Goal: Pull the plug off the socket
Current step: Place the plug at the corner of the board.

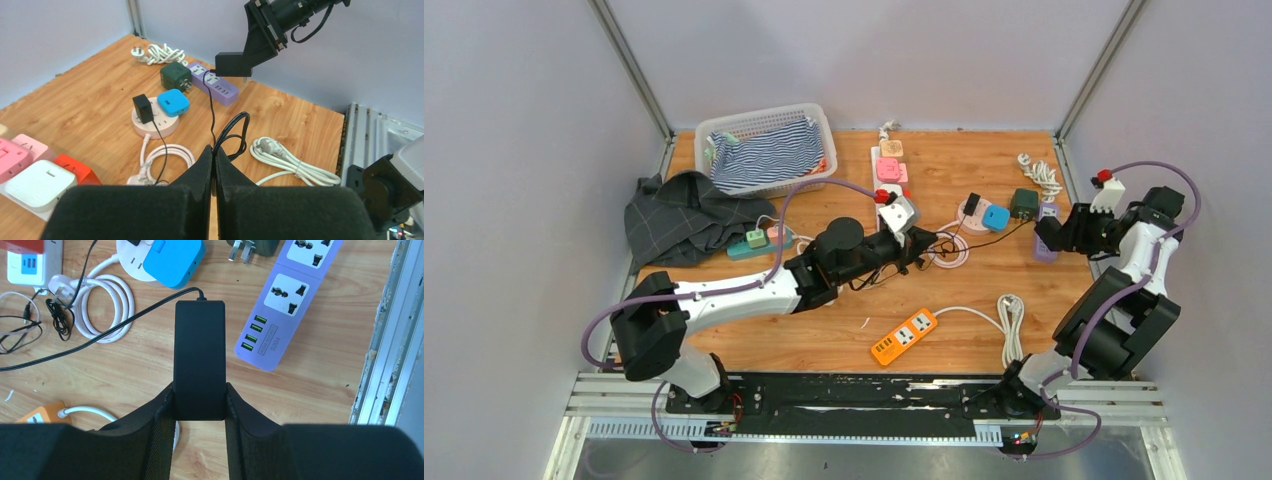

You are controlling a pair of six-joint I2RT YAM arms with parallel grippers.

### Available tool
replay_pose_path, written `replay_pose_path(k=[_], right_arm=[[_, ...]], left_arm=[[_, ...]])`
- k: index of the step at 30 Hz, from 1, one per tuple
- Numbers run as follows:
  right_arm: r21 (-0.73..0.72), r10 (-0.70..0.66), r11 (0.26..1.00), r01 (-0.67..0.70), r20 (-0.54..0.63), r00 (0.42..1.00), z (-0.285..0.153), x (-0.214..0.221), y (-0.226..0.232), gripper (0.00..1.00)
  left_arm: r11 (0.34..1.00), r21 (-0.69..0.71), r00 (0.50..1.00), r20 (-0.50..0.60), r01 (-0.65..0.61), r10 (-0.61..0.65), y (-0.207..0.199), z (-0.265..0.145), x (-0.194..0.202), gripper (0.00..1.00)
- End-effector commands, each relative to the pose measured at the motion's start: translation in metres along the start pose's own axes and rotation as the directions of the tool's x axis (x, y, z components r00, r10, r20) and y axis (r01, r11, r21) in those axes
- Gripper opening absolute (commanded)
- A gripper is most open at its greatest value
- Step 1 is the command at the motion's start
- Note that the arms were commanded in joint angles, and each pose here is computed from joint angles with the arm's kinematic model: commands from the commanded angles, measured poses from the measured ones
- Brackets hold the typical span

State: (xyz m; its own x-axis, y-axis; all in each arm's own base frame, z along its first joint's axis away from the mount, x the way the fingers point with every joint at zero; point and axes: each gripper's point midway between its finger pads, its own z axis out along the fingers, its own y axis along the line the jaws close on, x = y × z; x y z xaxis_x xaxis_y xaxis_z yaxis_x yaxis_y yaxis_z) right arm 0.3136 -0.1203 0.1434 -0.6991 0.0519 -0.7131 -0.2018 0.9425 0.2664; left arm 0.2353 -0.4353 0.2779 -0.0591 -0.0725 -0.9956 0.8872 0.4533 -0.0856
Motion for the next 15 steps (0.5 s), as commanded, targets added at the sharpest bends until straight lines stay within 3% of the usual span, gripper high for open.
replay_pose_path(k=[1, 7, 15], right_arm=[[-0.018, 0.045, 0.999, -0.044, 0.046, 0.998, 0.0, -0.005, 0.002, 0.0], [-0.067, 0.077, 0.995, -0.074, 0.05, 0.996, 0.01, -0.002, 0.01, 0.0], [-0.056, 0.076, 0.995, -0.079, -0.054, 0.996, 0.04, 0.005, 0.018, 0.0]], left_arm=[[0.997, 0.003, 0.997, 0.004, -0.076, 0.076, 0.001, 0.006, 0.007, 0.0], [0.997, 0.036, 0.998, -0.006, -0.065, 0.065, -0.008, 0.009, 0.012, 0.0], [0.997, 0.009, 0.997, -0.02, -0.072, 0.072, -0.003, 0.007, 0.018, 0.0]])
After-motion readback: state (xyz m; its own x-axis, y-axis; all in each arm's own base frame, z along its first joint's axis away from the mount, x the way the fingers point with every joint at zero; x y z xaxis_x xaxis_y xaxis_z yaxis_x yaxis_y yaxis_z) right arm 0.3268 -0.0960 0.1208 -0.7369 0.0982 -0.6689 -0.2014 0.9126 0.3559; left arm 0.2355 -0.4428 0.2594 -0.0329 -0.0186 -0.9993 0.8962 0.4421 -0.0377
